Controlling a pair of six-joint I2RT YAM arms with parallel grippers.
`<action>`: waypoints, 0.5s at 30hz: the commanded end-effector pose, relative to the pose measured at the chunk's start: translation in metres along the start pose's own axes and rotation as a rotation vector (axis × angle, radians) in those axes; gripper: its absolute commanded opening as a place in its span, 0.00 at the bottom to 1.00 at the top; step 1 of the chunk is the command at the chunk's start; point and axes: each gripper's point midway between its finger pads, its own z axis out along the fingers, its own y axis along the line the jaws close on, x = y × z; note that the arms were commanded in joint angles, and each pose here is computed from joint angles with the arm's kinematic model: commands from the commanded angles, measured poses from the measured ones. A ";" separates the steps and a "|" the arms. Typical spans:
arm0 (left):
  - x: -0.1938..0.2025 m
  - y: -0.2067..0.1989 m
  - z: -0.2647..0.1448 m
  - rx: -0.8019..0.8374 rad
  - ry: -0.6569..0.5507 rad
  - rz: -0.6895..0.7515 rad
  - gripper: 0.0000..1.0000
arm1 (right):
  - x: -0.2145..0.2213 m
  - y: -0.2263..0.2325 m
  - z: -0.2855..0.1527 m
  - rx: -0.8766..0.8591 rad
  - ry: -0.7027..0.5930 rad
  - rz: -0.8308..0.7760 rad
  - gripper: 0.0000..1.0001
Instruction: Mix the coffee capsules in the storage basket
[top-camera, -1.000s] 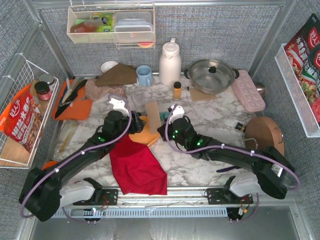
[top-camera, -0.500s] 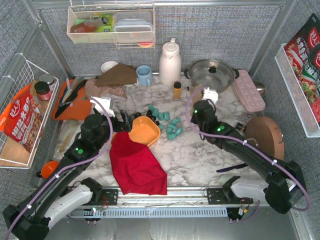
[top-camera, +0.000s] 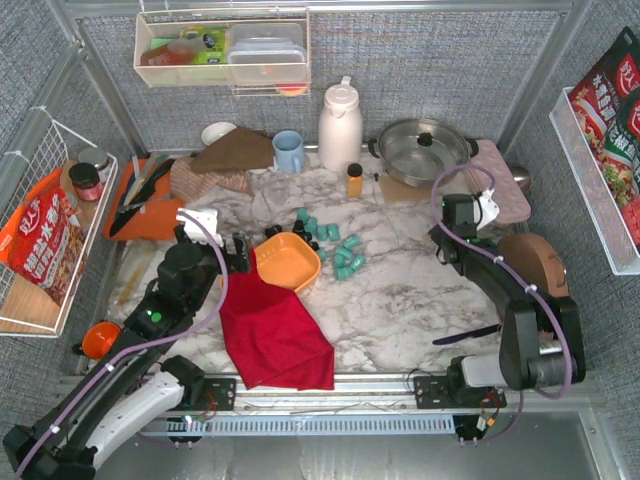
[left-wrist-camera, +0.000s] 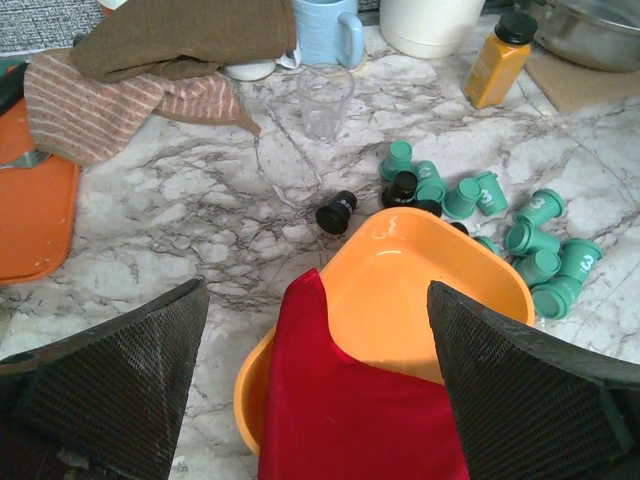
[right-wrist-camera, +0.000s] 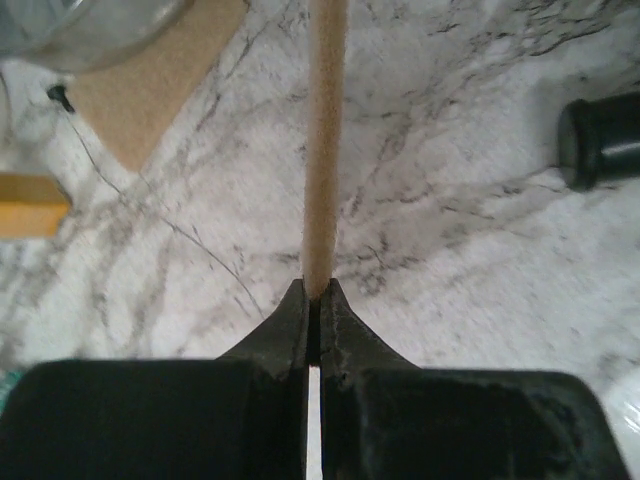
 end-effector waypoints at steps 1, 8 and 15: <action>-0.004 0.008 -0.001 -0.033 -0.034 0.024 0.99 | -0.014 0.034 0.026 -0.164 0.005 0.253 0.00; -0.005 0.015 -0.004 -0.061 -0.051 0.043 0.99 | -0.018 0.047 0.071 -0.244 0.000 0.501 0.00; 0.001 0.015 0.000 -0.066 -0.029 0.062 0.99 | -0.003 0.034 0.101 -0.214 -0.025 0.651 0.00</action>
